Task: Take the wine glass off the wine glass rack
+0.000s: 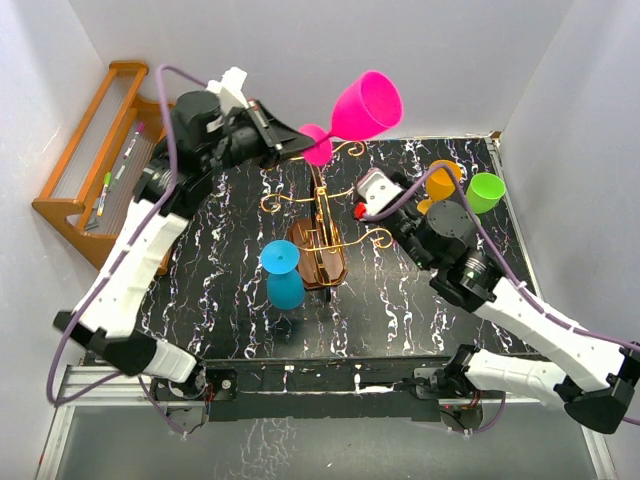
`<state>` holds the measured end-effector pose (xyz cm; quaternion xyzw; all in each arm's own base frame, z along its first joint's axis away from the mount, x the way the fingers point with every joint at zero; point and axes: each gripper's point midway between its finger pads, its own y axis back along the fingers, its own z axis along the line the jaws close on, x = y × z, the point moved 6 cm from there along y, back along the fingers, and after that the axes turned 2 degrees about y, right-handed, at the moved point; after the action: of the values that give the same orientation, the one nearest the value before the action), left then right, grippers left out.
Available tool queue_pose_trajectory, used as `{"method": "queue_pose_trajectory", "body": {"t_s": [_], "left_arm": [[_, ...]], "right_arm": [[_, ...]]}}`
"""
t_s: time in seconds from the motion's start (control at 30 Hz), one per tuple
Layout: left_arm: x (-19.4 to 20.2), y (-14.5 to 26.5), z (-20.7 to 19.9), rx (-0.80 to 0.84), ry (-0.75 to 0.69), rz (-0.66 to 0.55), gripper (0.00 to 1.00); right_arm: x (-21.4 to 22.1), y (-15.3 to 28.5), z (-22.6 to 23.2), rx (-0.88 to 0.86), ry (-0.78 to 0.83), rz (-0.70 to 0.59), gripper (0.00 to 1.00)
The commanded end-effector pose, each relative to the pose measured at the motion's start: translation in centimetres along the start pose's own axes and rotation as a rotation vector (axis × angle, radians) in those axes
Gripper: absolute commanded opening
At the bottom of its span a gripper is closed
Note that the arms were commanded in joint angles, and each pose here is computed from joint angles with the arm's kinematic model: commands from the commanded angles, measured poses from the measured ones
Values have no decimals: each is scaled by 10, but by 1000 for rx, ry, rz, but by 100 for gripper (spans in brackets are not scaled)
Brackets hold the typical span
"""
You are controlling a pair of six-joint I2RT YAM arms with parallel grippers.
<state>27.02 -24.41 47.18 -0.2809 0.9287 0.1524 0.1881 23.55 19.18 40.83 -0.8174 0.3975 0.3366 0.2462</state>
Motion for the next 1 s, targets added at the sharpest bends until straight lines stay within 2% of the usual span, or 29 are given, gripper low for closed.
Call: {"method": "queue_pose_trajectory", "body": {"t_s": [0.0, 0.1, 0.23, 0.27, 0.33, 0.43, 0.53, 0.57, 0.7, 0.73, 0.8, 0.97], "left_arm": [[-27, 73, -30, 15, -77, -414, 0], [-32, 93, -24, -30, -82, -534, 0], [-33, 107, -16, -114, -136, -579, 0], [-33, 110, -13, -134, -151, -584, 0], [-30, 116, -7, -180, -175, -585, 0], [-24, 121, 6, -240, -207, -570, 0], [-15, 123, 17, -275, -244, -524, 0], [-13, 122, 19, -283, -265, -503, 0], [-7, 115, 24, -288, -317, -419, 0], [-6, 114, 23, -281, -324, -408, 0], [-6, 113, 21, -266, -330, -402, 0], [-5, 108, 19, -251, -348, -373, 0]], "right_arm": [[4, 23, -9, 92, -182, 41, 51], [15, 31, -11, 172, -306, 117, 48], [29, 22, -13, 285, -422, 320, 14], [31, 15, -13, 279, -445, 367, 9], [36, -3, -23, 243, -525, 447, 8], [48, -30, -53, 137, -752, 514, 8], [18, -55, -84, -52, -937, 387, 8], [0, -61, -93, -112, -981, 316, 15], [-66, -67, -108, -366, -1092, 42, 60], [-73, -66, -108, -402, -1112, 6, 65], [-83, -63, -106, -468, -1143, -47, 66], [-88, -59, -94, -620, -1176, -69, 58]]}}
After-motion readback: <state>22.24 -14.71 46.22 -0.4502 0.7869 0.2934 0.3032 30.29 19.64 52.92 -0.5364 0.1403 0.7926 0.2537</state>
